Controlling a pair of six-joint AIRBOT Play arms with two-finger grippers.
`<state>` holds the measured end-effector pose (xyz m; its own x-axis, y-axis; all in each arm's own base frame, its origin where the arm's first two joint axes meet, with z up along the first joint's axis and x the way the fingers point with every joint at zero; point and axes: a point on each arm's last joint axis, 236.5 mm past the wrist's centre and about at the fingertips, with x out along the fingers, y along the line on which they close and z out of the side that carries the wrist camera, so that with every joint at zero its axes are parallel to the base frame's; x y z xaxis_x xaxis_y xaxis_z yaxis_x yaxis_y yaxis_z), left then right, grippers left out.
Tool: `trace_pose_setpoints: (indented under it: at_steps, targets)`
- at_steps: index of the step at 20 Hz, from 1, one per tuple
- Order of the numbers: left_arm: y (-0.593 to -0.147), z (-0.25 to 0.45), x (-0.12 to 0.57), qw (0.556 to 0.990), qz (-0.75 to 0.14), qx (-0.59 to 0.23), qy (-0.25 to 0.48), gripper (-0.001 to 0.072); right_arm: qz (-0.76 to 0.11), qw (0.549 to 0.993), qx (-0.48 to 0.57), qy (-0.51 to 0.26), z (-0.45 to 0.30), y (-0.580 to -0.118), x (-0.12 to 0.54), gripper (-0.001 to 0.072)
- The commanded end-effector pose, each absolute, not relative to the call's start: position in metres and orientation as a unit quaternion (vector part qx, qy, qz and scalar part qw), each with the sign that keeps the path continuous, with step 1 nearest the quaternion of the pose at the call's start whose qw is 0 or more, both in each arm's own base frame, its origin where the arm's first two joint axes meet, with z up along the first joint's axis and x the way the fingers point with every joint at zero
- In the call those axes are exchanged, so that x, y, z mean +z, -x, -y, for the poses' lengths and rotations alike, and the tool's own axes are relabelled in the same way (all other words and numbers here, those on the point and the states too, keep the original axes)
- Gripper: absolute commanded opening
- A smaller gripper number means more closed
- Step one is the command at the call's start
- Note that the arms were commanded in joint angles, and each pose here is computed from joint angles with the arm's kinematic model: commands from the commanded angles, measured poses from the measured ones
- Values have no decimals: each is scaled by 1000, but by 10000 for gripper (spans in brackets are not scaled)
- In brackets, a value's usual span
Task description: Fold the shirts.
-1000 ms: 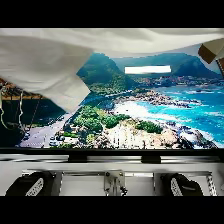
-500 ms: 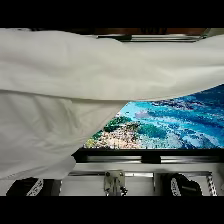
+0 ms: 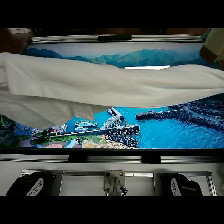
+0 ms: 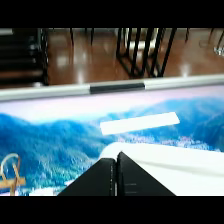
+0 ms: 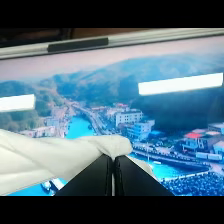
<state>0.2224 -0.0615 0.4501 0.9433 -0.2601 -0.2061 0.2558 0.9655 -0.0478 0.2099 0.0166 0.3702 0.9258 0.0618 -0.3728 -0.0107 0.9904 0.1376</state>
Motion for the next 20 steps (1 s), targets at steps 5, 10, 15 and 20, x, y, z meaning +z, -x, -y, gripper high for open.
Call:
trace_pose_setpoints:
  at_steps: [5,10,15,20]
  targets:
    - [-226,65,411,975,-175,-140,11,36,-291,951,37,-99,-30,-196,329,64]
    - [-238,65,349,952,-270,-142,19,37,-450,884,28,-122,-29,-180,240,64]
    - [-285,68,267,923,-353,-143,53,37,-505,847,23,-165,-27,-218,158,64]
    - [-370,86,265,932,-296,-163,132,38,-403,873,23,-275,-26,-327,164,64]
